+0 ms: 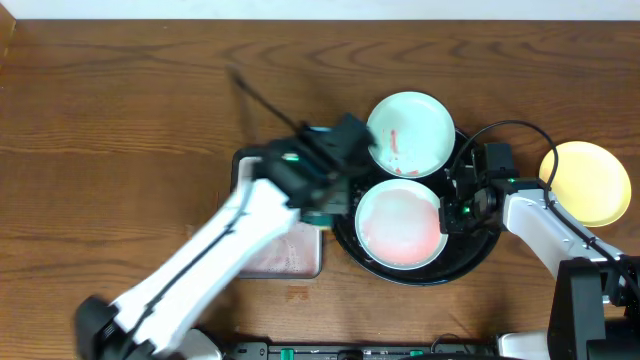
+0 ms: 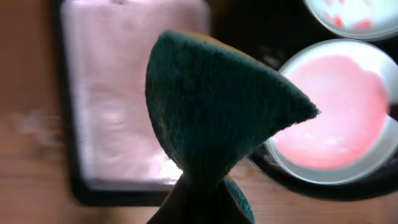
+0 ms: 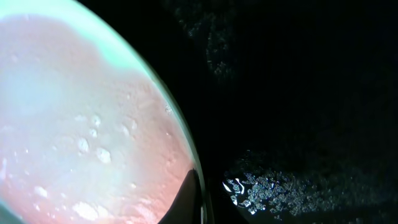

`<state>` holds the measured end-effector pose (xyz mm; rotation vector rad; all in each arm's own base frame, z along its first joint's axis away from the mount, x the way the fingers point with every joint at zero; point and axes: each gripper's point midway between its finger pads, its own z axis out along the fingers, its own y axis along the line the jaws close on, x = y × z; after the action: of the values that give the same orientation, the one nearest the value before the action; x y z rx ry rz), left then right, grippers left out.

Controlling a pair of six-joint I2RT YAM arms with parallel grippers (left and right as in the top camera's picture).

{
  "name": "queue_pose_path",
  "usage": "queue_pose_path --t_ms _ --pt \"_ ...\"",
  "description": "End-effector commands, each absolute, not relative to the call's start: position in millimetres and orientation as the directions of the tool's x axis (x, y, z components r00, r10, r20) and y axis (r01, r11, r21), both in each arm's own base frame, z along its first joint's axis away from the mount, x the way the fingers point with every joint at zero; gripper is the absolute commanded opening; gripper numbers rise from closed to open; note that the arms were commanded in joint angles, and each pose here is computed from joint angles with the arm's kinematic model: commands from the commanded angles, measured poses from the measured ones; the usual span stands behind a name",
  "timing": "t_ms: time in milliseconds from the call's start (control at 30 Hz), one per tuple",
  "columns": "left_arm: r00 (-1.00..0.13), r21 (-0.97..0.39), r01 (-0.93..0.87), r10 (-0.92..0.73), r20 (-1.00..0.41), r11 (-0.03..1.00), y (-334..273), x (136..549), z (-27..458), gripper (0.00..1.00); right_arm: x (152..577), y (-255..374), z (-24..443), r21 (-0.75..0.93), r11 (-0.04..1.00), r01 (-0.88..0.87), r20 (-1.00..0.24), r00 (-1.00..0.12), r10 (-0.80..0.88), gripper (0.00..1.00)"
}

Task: Clean dirty plates on tray and stack at the side
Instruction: 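Return the sponge to the soapy tray with the left gripper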

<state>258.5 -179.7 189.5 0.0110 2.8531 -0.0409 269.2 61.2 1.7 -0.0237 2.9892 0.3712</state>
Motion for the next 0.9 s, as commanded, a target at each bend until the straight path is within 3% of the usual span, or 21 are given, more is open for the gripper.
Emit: queue_pose_path --t_ms 0,200,367,633,867 --pt "-0.952 0.036 -0.008 0.003 -0.306 0.999 -139.4 260.2 191.7 0.08 267.5 54.9 -4.2 0.216 0.976 -0.016 -0.117 -0.993 0.010 0.01" --pt "-0.976 -0.011 -0.055 -0.056 -0.208 0.998 -113.6 246.6 141.0 0.13 268.7 57.0 25.1 0.212 0.977 -0.020 -0.170 -0.985 0.016 0.01" --pt "-0.983 -0.072 -0.047 -0.059 -0.176 0.996 -120.1 243.1 102.5 0.17 266.8 38.3 65.1 0.054 0.998 0.029 -0.300 -0.953 0.044 0.01" --pt "-0.976 -0.093 -0.055 -0.073 -0.206 0.994 -118.3 248.9 106.6 0.34 265.8 30.4 126.6 -0.097 0.995 0.035 -0.528 -0.849 -0.022 0.01" --pt "-0.954 -0.191 -0.071 -0.122 -0.272 0.979 -115.1 247.9 136.0 0.47 264.8 31.1 156.3 -0.232 0.972 0.035 -0.627 -0.770 -0.122 0.01"
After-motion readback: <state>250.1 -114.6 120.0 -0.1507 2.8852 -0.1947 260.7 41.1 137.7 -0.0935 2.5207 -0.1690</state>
